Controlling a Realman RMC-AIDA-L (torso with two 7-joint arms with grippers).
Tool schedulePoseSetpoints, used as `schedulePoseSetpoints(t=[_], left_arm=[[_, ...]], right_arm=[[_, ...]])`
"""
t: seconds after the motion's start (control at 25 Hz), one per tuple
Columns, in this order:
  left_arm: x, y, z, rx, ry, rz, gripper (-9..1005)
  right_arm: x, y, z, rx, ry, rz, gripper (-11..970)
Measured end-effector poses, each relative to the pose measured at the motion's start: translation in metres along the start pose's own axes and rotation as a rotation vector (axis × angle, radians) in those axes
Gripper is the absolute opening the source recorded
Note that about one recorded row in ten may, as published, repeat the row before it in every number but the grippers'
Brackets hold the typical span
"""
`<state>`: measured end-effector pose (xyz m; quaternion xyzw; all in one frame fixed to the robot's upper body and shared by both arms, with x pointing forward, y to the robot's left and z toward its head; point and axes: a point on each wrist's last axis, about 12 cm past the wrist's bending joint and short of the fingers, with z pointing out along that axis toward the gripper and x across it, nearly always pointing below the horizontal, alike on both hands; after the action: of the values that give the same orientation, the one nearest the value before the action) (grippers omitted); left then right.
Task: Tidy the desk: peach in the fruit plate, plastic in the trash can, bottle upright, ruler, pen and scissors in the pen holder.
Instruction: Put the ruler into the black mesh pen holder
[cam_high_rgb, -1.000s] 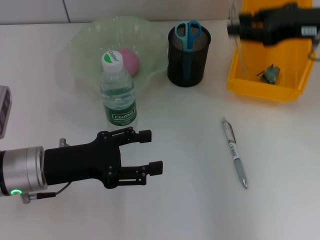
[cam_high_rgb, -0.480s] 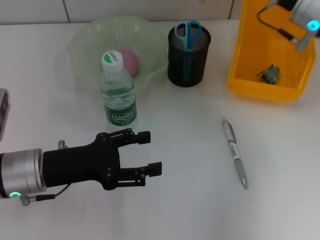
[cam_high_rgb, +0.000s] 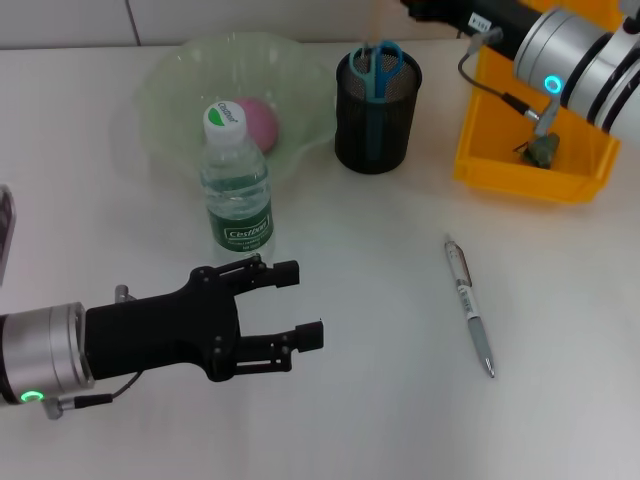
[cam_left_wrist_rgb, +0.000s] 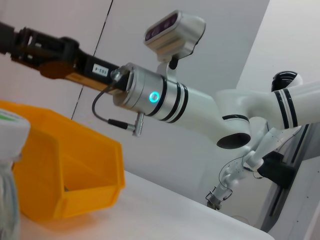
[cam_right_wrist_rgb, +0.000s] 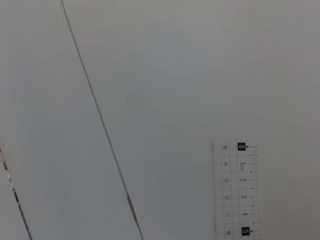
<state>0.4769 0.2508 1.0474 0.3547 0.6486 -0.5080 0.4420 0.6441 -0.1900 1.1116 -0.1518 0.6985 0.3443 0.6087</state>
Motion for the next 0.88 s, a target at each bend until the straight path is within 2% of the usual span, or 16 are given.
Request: schedulePoseSetpoints(t=[0.52, 0.88], left_arm=[[0.001, -0.001, 0.002, 0.016, 0.01, 0.016, 846], [0.001, -0.002, 0.002, 0.02, 0.008, 0.018, 846]], right_arm=[[0.017, -0.001, -0.002, 0.033, 0.068, -0.001, 402], [0.024, 0.005, 0.002, 0.0, 0.128, -0.042, 405]])
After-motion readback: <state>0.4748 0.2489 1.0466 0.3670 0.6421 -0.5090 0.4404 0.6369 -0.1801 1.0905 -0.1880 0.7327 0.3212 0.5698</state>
